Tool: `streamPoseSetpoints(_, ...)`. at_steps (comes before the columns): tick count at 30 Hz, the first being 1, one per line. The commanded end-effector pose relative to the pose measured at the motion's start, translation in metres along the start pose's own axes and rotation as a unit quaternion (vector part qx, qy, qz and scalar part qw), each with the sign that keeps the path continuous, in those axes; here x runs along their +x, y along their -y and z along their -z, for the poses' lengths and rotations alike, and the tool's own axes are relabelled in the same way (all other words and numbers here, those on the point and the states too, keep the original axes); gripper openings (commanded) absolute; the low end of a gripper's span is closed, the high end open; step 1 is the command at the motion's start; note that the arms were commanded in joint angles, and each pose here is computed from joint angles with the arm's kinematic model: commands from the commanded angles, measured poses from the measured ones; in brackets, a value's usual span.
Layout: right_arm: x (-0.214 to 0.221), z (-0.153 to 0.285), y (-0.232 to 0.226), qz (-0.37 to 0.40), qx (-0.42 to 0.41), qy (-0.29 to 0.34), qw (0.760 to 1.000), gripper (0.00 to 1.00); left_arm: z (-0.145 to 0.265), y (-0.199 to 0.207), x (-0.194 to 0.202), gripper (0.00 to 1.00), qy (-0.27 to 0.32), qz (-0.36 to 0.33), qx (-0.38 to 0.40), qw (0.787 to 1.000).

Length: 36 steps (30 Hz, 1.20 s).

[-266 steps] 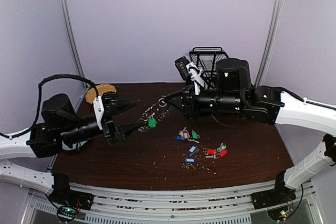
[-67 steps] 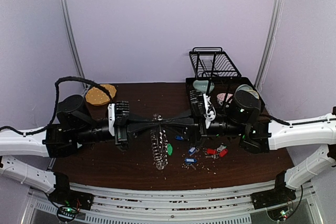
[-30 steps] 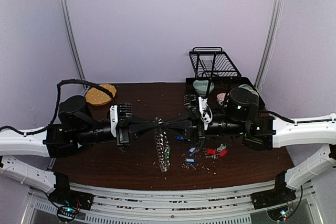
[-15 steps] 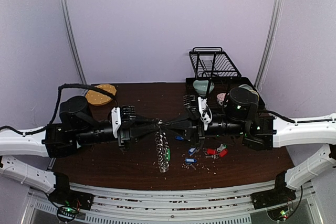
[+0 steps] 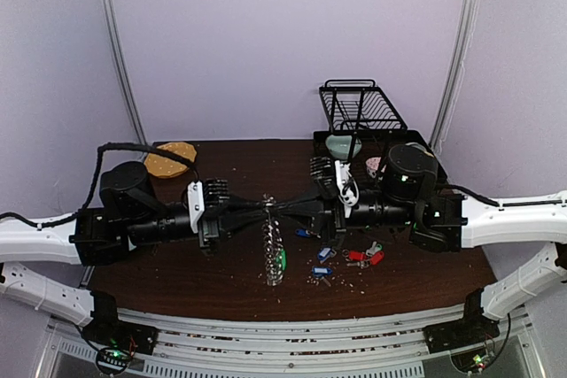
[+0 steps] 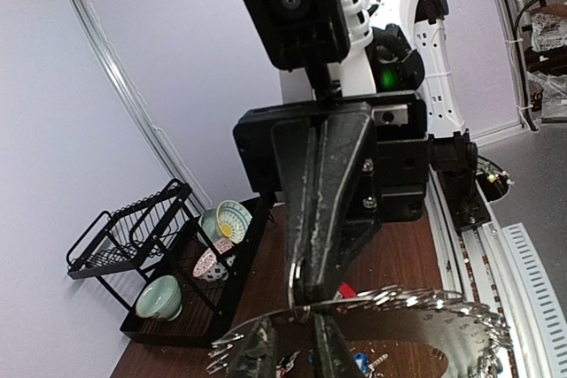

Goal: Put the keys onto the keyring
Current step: Pick up the key from the center of the board.

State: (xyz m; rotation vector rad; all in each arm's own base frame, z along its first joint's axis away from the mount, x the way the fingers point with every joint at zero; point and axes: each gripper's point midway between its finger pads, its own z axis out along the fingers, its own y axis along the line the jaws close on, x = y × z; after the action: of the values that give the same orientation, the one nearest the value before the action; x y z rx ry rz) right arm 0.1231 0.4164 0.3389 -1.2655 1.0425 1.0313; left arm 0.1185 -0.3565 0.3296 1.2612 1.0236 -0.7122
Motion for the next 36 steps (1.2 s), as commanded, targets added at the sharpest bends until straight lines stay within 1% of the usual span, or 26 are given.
streamPoseSetpoints(1,-0.04,0.005,0.002,0.024,0.002,0.049,0.999,0.0,0.003,-0.01,-0.028,0.09,0.044,-0.009,-0.012,0.999)
streamPoseSetpoints(2,-0.04,0.005,0.002,0.024,0.002,0.049,0.999,0.0,0.002,-0.01,-0.029,0.08,0.045,-0.009,-0.012,0.999)
streamPoseSetpoints(3,-0.039,0.005,0.001,0.023,0.0,0.049,0.999,0.0,0.002,-0.011,-0.03,0.09,0.047,-0.007,-0.013,0.999)
streamPoseSetpoints(5,-0.037,0.004,0.0,0.023,-0.003,0.045,0.999,0.0,0.002,-0.011,-0.031,0.16,0.051,-0.002,-0.012,0.999)
streamPoseSetpoints(8,-0.034,0.002,0.0,0.023,-0.004,0.042,0.999,0.0,0.002,-0.01,-0.033,0.16,0.055,0.003,-0.007,0.998)
streamPoseSetpoints(11,-0.035,0.002,0.0,0.024,-0.004,0.042,0.999,0.0,0.002,-0.009,-0.034,0.13,0.059,0.003,-0.005,0.998)
streamPoseSetpoints(14,-0.036,0.002,0.0,0.023,-0.007,0.044,0.999,0.0,0.001,-0.009,-0.033,0.01,0.056,0.003,-0.006,0.998)
streamPoseSetpoints(19,-0.036,0.002,-0.001,0.022,-0.007,0.041,0.999,0.0,0.001,-0.009,-0.029,0.0,0.049,0.001,-0.006,0.999)
streamPoseSetpoints(22,-0.031,0.003,0.002,0.023,0.003,0.031,0.999,0.0,0.006,-0.016,-0.025,0.0,0.039,-0.012,-0.033,0.999)
streamPoseSetpoints(24,-0.027,0.006,0.008,0.02,0.023,0.019,0.999,0.13,0.013,-0.026,-0.02,0.0,0.023,-0.046,-0.069,0.996)
streamPoseSetpoints(26,-0.024,0.014,0.016,0.02,0.042,0.005,0.999,0.21,0.023,-0.038,-0.015,0.0,0.002,-0.092,-0.107,0.99)
streamPoseSetpoints(28,-0.02,0.02,0.023,0.008,0.05,-0.013,0.999,0.28,0.032,-0.042,-0.007,0.0,-0.02,-0.145,-0.128,0.981)
streamPoseSetpoints(29,-0.017,0.023,0.03,-0.007,0.058,-0.022,0.998,0.31,0.035,-0.043,-0.004,0.0,-0.029,-0.171,-0.133,0.976)
streamPoseSetpoints(31,-0.011,0.029,0.051,-0.072,0.083,-0.044,0.993,0.41,0.04,-0.047,0.003,0.0,-0.049,-0.202,-0.145,0.967)
streamPoseSetpoints(33,0.015,0.037,0.081,-0.174,0.124,-0.1,0.972,0.46,0.039,-0.051,0.014,0.0,-0.077,-0.21,-0.154,0.962)
streamPoseSetpoints(34,0.03,0.043,0.097,-0.206,0.155,-0.129,0.958,0.46,0.037,-0.05,0.021,0.0,-0.089,-0.209,-0.152,0.962)
streamPoseSetpoints(36,0.068,0.056,0.12,-0.254,0.217,-0.192,0.923,0.47,0.033,-0.049,0.027,0.0,-0.096,-0.192,-0.149,0.965)
